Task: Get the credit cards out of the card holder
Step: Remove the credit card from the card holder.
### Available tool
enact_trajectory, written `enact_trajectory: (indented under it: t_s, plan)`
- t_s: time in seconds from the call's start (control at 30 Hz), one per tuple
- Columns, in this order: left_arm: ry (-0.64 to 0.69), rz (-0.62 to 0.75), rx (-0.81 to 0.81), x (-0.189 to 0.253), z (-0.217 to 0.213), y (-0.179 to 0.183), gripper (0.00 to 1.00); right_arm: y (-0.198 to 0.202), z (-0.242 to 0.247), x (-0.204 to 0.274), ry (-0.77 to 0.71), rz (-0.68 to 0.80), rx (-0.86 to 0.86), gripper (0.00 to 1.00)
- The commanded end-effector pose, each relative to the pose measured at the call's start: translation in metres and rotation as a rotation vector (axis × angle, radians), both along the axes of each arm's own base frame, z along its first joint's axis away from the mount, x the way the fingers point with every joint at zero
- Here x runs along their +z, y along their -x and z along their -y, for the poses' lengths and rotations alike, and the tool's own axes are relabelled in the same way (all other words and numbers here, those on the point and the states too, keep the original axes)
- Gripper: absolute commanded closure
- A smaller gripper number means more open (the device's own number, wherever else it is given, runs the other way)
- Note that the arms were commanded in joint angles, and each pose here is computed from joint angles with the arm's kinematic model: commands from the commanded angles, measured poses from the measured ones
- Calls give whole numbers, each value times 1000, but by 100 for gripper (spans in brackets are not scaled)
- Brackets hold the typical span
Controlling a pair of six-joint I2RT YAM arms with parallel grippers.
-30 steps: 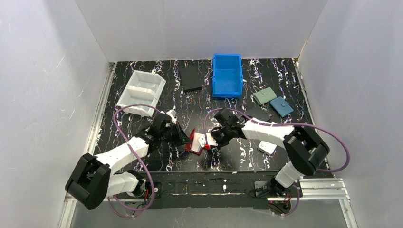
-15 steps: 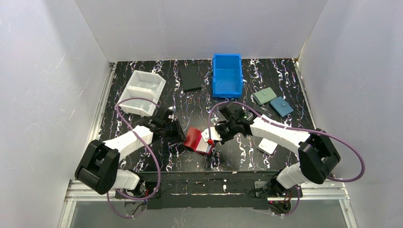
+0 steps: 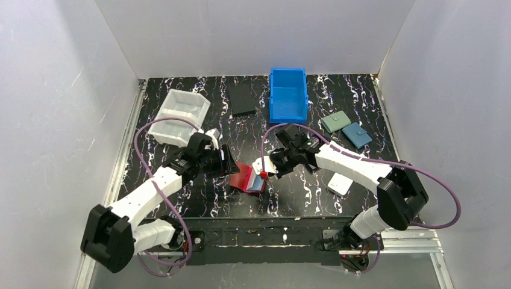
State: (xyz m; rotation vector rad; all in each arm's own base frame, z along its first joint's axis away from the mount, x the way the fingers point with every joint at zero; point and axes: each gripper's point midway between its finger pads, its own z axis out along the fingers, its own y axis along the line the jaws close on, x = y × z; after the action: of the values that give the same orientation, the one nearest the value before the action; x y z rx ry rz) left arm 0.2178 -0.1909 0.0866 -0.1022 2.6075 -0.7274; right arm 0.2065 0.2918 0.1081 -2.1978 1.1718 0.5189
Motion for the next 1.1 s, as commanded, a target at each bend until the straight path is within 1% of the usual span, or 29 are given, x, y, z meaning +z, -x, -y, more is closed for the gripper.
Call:
enact_trajectory:
  t_s: [0.0, 0.1, 0.13, 0.17, 0.2, 0.23, 0.3, 0.43, 0.5, 0.73, 1.07]
  plan:
    - [160, 103, -111, 38, 23, 5, 36, 9, 2, -5, -1, -40, 20, 99]
    - [215, 79, -160, 35, 36, 8, 34, 10, 0, -6, -6, -48, 15, 99]
    - [219, 68, -180, 32, 40, 9, 28, 10, 0, -6, -6, -51, 14, 99]
    - [214, 61, -195, 30, 45, 10, 13, 10, 0, -5, -8, -53, 12, 99]
    - [203, 59, -214, 27, 50, 12, 3, 11, 0, -6, -8, -58, 12, 99]
    - [187, 61, -233, 26, 55, 13, 2, 11, -1, -5, -12, -57, 11, 99]
    - [124, 57, -256, 19, 60, 14, 2, 11, 0, -5, -13, -62, 11, 99]
    - [-60, 69, -254, 6, 54, 8, 2, 12, 0, -4, -14, -65, 8, 99]
    - [-108, 67, -255, 1, 51, 8, 2, 12, 1, -3, -18, -65, 6, 99]
    - [-117, 15, -291, -18, 61, 15, 2, 12, 1, -5, -26, -75, -2, 99]
    - [-160, -46, -295, -40, 66, 17, 10, 11, 2, -3, -40, -81, -13, 99]
